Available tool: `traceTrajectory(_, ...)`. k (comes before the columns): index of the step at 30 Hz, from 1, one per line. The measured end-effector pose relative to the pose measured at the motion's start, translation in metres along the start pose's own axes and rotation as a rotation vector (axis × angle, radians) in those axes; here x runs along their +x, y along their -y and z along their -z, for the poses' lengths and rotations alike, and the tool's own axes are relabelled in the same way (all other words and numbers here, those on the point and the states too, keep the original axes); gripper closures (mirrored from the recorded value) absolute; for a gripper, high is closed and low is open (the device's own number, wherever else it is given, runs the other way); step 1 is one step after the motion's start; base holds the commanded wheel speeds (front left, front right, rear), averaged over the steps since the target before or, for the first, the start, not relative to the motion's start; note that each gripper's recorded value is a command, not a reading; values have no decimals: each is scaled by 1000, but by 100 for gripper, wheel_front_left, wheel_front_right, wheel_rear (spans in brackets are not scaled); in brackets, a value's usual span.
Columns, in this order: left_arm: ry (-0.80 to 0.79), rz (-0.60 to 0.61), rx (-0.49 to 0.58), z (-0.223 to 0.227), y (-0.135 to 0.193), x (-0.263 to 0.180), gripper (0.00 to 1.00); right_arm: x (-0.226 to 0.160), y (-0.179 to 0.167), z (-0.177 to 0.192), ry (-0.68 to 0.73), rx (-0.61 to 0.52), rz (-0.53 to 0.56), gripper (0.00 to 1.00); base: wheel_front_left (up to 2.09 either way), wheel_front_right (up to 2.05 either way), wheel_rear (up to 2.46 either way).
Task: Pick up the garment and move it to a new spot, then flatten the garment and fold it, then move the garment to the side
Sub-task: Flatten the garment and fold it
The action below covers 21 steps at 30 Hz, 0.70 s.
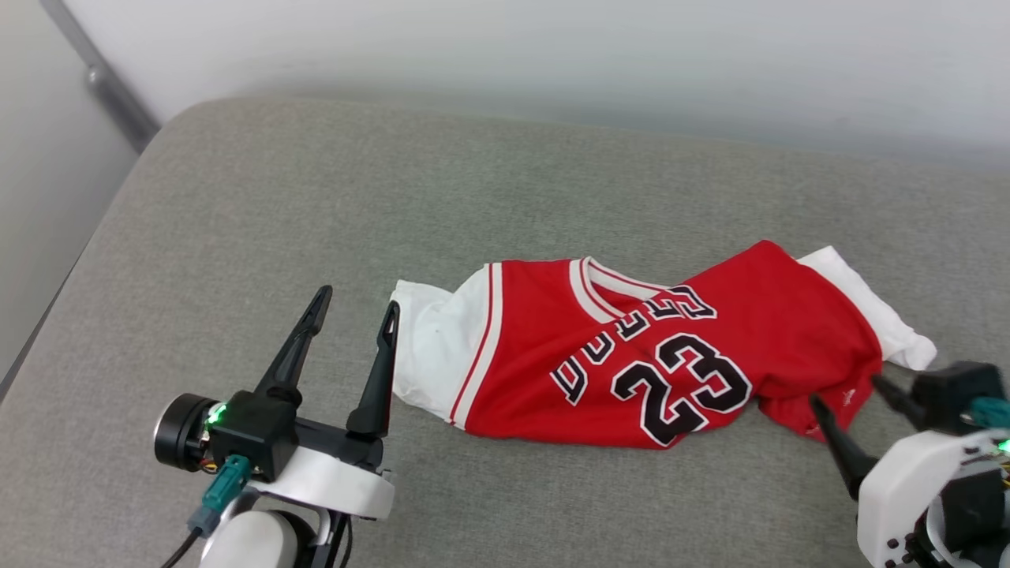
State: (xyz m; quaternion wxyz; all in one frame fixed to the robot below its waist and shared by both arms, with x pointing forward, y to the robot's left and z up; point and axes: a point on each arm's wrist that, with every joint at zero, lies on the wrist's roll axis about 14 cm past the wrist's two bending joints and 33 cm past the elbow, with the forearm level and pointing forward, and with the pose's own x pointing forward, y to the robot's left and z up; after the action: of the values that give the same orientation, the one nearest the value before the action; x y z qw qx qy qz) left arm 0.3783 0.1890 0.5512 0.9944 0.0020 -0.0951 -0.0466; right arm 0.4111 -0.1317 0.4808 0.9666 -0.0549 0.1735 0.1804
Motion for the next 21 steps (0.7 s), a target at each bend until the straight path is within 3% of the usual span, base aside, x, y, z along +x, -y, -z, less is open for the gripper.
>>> traceTrajectory(8, -10, -21, 11, 3, -3, -9, 0, 12, -16, 54, -494, -134, -149, 0, 0, 0, 0)
traceTrajectory(19, -66, -87, 6, 19, -20, -19, 0, 40, 0, 103, -769, -184, -145, 0, 0, 0, 0)
traceTrajectory(20, -66, -87, 6, 19, -20, -19, 0, 40, 0, 103, -769, -184, -145, 52, 0, 0, 0)
traceTrajectory(21, -70, -92, 13, 19, -22, -22, 0, 39, 0, 105, -774, -177, -146, 83, 0, 0, 0)
